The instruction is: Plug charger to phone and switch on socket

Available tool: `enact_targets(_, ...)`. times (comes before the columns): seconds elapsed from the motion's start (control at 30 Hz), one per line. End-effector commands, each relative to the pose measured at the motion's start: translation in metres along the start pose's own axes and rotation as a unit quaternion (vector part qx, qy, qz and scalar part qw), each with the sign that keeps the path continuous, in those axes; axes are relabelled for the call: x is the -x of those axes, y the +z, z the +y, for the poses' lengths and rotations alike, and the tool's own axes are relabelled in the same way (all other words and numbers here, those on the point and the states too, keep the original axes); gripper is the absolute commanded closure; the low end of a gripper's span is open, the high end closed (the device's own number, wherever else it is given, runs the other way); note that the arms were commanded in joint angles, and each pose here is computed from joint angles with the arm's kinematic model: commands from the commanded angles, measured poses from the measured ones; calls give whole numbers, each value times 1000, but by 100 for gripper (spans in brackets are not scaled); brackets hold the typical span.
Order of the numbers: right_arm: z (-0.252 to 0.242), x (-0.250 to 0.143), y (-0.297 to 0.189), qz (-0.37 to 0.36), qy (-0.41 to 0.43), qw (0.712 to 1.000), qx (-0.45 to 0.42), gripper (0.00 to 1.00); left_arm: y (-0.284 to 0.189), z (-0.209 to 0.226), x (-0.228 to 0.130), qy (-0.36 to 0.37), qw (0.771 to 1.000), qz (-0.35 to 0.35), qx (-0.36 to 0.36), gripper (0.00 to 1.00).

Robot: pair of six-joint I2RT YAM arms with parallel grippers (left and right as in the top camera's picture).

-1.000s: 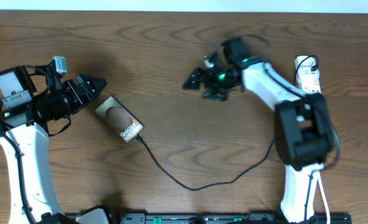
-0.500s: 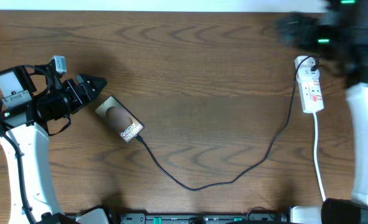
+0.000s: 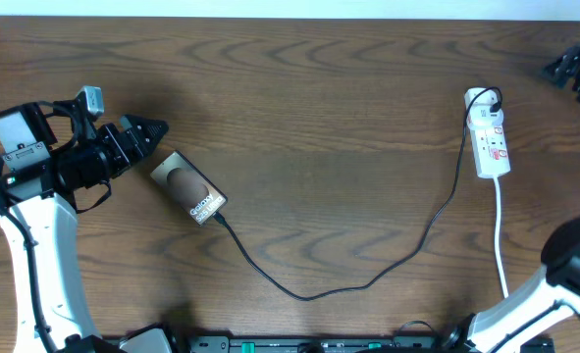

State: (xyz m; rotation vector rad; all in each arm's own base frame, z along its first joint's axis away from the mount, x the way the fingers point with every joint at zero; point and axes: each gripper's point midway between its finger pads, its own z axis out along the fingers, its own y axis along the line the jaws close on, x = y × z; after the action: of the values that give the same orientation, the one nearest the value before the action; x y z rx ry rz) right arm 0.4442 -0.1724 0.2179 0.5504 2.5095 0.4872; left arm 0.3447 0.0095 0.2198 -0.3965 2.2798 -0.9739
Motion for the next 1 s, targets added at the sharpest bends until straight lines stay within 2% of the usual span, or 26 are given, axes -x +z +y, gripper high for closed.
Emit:
enact_targets(0.0,-1,-7,29,37,-61,997,31,1,-1,-5,0,17,1000,-2,-9,20)
enact_targets(0.17,-26,-29,69,99,-69,992,20,1,-1,-5,0,17,1000,-2,-8,20)
enact_targets(0.47,-47,-52,111,151,-63,986,25,1,0,-4,0,15,1000,0,-8,20)
enact_targets(0.73,-33,-72,145,188,-109,975,56,1,0,-2,0,15,1000,0,-4,20)
enact_targets(0.97,-24,-73,160,189,-136,971,48,3,0,-2,0,14,1000,0,-4,20)
